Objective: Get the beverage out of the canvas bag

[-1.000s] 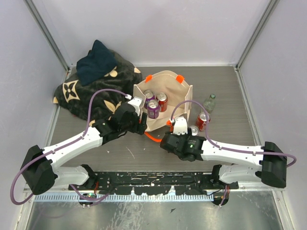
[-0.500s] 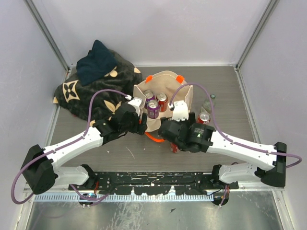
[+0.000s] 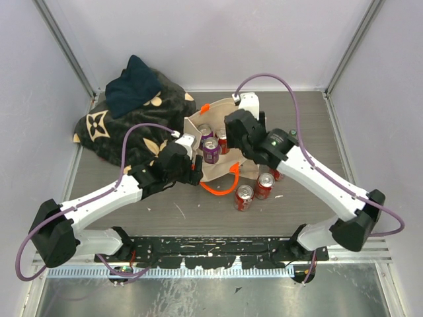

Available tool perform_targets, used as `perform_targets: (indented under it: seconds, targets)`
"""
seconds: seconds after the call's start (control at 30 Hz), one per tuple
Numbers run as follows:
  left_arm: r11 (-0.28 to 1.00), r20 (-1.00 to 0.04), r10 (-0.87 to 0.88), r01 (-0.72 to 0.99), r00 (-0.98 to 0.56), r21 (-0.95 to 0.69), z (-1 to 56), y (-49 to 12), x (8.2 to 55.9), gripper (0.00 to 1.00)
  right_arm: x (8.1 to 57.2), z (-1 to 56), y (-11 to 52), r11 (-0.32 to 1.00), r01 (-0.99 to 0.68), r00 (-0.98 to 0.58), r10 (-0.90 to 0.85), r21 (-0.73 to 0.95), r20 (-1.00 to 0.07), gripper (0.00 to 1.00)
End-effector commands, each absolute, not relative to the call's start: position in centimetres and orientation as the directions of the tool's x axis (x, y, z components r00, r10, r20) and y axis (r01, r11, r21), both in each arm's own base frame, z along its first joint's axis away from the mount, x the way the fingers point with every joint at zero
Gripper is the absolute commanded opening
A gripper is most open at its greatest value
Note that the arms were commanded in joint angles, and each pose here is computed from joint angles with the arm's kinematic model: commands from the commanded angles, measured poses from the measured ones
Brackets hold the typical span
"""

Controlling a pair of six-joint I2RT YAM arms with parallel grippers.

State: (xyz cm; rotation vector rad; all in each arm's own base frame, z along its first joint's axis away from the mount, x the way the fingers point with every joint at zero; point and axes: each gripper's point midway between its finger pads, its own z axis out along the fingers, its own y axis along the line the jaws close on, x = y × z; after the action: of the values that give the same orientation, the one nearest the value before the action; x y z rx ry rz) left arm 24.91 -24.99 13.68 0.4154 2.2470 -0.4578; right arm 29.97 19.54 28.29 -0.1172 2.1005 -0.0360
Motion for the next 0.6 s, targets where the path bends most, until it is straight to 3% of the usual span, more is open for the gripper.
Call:
perform_targets:
  seconds: [0.0, 0.17, 0.37, 0.57]
  targets:
    - [0.892, -0.761, 0.130, 0.411, -0.635, -0.190, 14.1, -24.7, 25.2, 0.79, 33.8, 30.2, 23.1, 0.981, -0.190, -0.446, -0.067, 0.022, -0.892, 0.66]
    - [0.900, -0.762, 0.138, 0.401, -0.632, -0.169, 14.3, -24.4, 25.4, 0.79, 37.2, 27.4, 24.3, 0.979, -0.201, -0.492, -0.071, 0.034, -0.868, 0.63]
    - [0.910, -0.769, 0.147, 0.389, -0.622, -0.141, 14.9, -24.0, 25.8, 0.80, 40.6, 23.7, 24.7, 0.985, -0.168, -0.532, -0.056, 0.041, -0.845, 0.76]
    - [0.912, -0.767, 0.140, 0.384, -0.626, -0.147, 14.7, -24.3, 26.0, 0.79, 43.1, 21.7, 25.3, 0.988, -0.143, -0.559, -0.032, 0.059, -0.829, 0.79]
